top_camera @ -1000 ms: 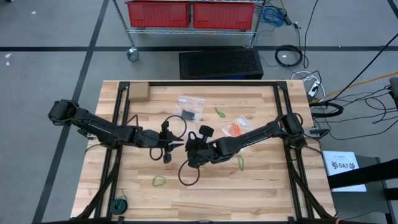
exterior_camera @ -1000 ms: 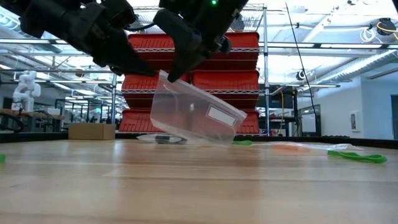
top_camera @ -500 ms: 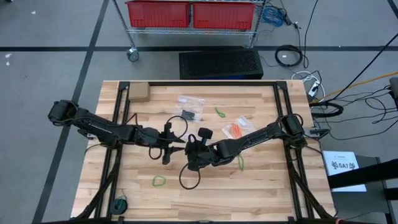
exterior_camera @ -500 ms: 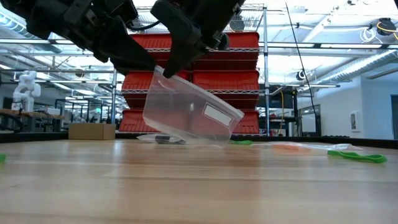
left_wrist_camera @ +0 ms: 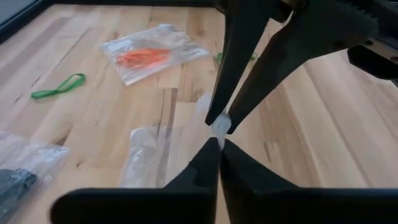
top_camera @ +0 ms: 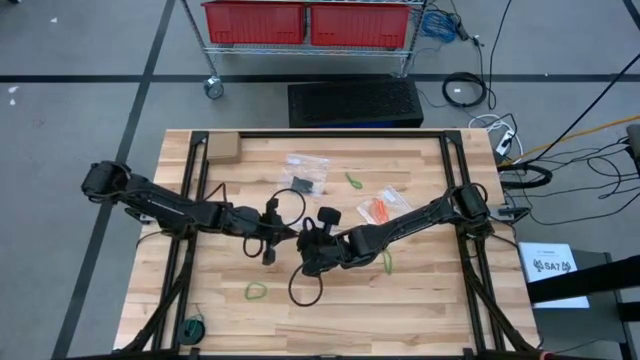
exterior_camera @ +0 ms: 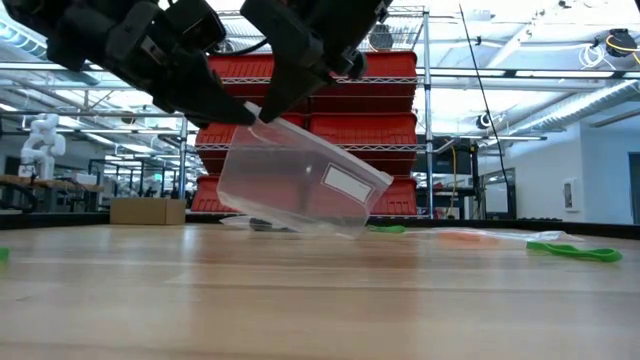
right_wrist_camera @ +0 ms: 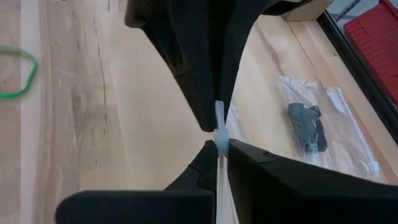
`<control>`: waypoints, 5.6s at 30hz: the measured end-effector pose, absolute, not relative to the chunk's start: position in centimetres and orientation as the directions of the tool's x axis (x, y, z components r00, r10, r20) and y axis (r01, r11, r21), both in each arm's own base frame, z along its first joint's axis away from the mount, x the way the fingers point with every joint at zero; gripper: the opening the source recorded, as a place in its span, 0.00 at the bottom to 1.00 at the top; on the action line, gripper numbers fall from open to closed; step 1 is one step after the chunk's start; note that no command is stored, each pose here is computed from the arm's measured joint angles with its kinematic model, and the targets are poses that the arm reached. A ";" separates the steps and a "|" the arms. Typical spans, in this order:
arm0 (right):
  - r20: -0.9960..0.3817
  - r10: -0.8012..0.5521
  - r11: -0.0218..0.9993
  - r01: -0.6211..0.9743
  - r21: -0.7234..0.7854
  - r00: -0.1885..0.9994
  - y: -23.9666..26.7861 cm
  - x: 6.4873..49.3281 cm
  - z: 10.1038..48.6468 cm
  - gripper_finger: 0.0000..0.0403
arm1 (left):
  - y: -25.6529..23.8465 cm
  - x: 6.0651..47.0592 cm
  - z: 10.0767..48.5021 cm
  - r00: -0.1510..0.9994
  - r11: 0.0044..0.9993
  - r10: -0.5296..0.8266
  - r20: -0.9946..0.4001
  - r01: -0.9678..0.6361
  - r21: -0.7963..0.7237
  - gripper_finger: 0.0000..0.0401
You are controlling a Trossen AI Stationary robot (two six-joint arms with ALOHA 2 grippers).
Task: Sort rubber bands
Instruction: Open the transparent zip bag
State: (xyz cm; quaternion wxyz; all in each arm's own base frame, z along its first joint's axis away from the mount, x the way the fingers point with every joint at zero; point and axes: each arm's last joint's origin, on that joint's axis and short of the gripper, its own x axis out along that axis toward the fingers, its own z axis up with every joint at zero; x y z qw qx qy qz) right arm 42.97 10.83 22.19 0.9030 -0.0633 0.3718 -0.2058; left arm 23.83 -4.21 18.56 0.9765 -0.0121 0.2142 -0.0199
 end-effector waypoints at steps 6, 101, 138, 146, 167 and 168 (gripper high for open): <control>-0.649 -0.422 0.906 0.324 -0.273 0.633 10.8 42.9 22.2 0.01 | -4.2 23.9 18.6 0.913 0.999 -0.035 -0.406 0.027 -0.026 0.01; -0.632 -0.578 0.816 0.382 -0.435 0.516 13.9 36.3 26.1 0.02 | -3.6 22.1 21.7 0.953 0.999 0.029 -0.301 -0.032 -0.004 0.00; -0.687 -0.327 0.943 0.270 -0.193 0.649 8.8 41.8 22.5 0.00 | -3.6 22.1 21.5 0.947 0.999 0.030 -0.319 -0.032 -0.001 0.00; -0.641 -0.461 0.882 0.398 -0.254 0.613 8.6 41.9 21.7 0.00 | -3.6 22.1 21.4 0.947 0.999 0.031 -0.321 -0.041 -0.023 0.00; -0.487 -0.616 0.788 0.487 -0.376 0.619 11.9 43.1 17.9 0.00 | -3.6 22.1 21.4 0.944 0.999 0.032 -0.328 -0.042 -0.023 0.00; -0.483 -0.613 0.790 0.494 -0.363 0.625 12.1 43.1 18.0 0.00 | -3.6 22.1 21.3 0.943 0.999 0.032 -0.330 -0.042 -0.023 0.00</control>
